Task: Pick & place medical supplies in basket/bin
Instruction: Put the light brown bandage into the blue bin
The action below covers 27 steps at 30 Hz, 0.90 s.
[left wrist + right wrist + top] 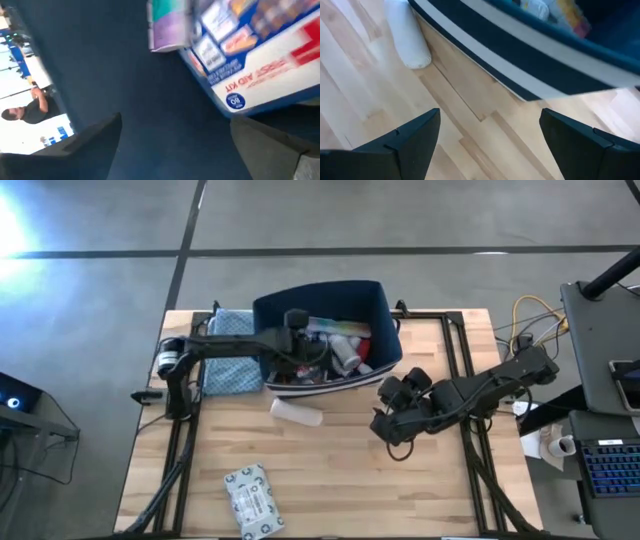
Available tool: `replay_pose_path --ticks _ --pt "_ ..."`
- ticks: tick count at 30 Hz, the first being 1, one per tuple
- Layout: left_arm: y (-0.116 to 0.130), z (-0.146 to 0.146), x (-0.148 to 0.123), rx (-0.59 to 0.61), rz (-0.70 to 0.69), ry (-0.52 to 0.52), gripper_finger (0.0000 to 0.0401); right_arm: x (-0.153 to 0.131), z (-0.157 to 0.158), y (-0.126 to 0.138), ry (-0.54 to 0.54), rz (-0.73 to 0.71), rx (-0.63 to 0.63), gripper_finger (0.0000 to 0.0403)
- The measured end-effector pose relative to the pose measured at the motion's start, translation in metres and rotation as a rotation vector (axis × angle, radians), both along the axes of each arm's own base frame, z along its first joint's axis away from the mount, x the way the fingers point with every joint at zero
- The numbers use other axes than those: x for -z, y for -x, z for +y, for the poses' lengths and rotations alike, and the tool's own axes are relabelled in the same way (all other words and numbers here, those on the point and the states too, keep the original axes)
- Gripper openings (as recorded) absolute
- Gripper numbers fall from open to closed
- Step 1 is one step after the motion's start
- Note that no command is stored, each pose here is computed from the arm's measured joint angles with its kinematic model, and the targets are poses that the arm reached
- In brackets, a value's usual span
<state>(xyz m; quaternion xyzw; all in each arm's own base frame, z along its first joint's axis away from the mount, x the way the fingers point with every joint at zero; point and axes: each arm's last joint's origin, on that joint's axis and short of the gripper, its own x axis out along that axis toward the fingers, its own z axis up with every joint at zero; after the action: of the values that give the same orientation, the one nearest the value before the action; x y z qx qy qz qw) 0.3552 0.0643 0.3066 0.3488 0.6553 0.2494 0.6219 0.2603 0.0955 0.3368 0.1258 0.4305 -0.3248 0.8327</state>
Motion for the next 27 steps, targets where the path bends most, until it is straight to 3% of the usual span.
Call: replay_pose_path --ticks 3,7,10,14,16,19,24,27 --pt "0.007 -0.027 -0.03 -0.004 -0.143 0.005 0.0352 0.009 0.001 0.001 0.003 0.022 0.007 0.0329" --pt "0.043 -0.064 -0.102 -0.033 -0.548 0.059 0.0352 0.021 0.003 -0.002 -0.041 0.024 -0.008 0.0329" --pt "0.084 -0.088 -0.146 -0.095 -0.88 0.24 0.0352 0.03 0.01 -0.019 -0.152 -0.056 -0.152 0.0329" --pt "0.139 -0.111 -0.174 -0.224 -1.183 0.554 0.0353 0.056 0.021 -0.046 -0.252 -0.171 -0.364 0.0329" --pt "0.162 -0.119 -0.177 -0.275 -1.263 0.661 0.0353 0.076 0.022 -0.057 -0.275 -0.186 -0.407 0.0329" --pt "0.186 -0.135 -0.164 -0.274 -1.255 0.767 0.0353 0.109 0.023 -0.073 -0.294 -0.201 -0.411 0.0329" --pt "0.194 -0.163 -0.111 -0.293 -1.137 0.809 0.0353 0.157 0.026 -0.101 -0.225 -0.22 -0.457 0.0329" --pt "0.193 -0.178 -0.084 -0.313 -1.105 0.85 0.0353 0.176 0.019 -0.12 -0.157 -0.202 -0.39 0.0329"
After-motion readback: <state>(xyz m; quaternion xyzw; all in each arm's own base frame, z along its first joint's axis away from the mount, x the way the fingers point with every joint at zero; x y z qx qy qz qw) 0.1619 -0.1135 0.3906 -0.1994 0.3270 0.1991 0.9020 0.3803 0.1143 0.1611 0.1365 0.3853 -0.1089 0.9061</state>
